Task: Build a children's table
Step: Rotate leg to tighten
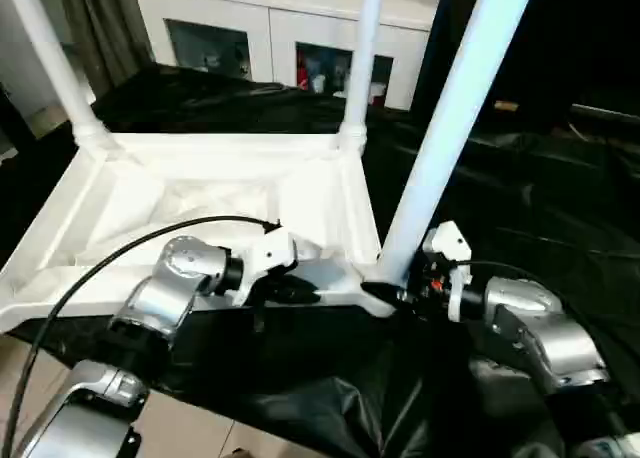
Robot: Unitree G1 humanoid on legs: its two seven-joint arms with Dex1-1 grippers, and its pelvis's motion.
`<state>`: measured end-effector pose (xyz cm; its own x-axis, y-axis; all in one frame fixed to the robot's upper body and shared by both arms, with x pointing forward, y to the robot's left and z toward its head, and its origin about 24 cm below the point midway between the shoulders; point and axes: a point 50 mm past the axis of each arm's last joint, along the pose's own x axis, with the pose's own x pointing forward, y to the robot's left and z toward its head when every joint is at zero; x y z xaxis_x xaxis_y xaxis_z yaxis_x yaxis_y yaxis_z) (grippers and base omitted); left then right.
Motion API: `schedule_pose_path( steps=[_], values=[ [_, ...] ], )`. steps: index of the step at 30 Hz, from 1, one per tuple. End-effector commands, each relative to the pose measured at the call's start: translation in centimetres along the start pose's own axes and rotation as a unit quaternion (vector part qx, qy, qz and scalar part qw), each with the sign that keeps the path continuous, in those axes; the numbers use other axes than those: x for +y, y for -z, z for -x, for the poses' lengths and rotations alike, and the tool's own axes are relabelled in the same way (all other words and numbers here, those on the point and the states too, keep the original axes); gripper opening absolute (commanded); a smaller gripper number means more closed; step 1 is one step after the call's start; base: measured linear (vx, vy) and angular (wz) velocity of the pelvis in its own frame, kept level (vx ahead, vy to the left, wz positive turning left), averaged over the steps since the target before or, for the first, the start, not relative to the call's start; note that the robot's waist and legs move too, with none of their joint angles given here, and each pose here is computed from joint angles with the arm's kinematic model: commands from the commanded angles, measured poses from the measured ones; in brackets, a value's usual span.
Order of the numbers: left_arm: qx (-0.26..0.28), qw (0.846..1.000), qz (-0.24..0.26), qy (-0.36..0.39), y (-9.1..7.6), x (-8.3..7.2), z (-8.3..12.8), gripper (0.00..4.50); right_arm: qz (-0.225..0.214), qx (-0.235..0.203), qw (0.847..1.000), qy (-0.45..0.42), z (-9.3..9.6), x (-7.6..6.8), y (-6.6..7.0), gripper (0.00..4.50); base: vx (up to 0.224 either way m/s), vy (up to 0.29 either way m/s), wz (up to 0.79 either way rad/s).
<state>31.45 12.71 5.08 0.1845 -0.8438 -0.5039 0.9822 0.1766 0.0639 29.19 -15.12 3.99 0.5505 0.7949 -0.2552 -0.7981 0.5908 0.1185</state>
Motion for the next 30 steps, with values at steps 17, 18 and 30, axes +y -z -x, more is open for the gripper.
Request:
schedule_pose_path(
  steps=[17, 18, 30],
  values=[
    [-0.007, 0.965, 0.102, -0.242, -1.9, 3.1, -4.2, 0.00, -0.123, 0.023, 0.957, 0.263, -7.4, -0.1, 2.6, 2.74, 0.000, 0.000, 0.00],
    [-0.006, 0.965, 0.100, -0.241, -1.9, 3.0, -4.2, 0.00, -0.124, 0.015, 0.957, 0.261, -7.6, -0.1, 2.4, 2.74, 0.000, 0.000, 0.00],
    [0.004, 0.982, 0.077, -0.172, -1.0, 2.2, -2.9, 0.00, -0.072, -0.048, 0.979, 0.183, -6.0, -1.8, -1.1, 3.81, 0.000, 0.000, 0.00]
  ],
)
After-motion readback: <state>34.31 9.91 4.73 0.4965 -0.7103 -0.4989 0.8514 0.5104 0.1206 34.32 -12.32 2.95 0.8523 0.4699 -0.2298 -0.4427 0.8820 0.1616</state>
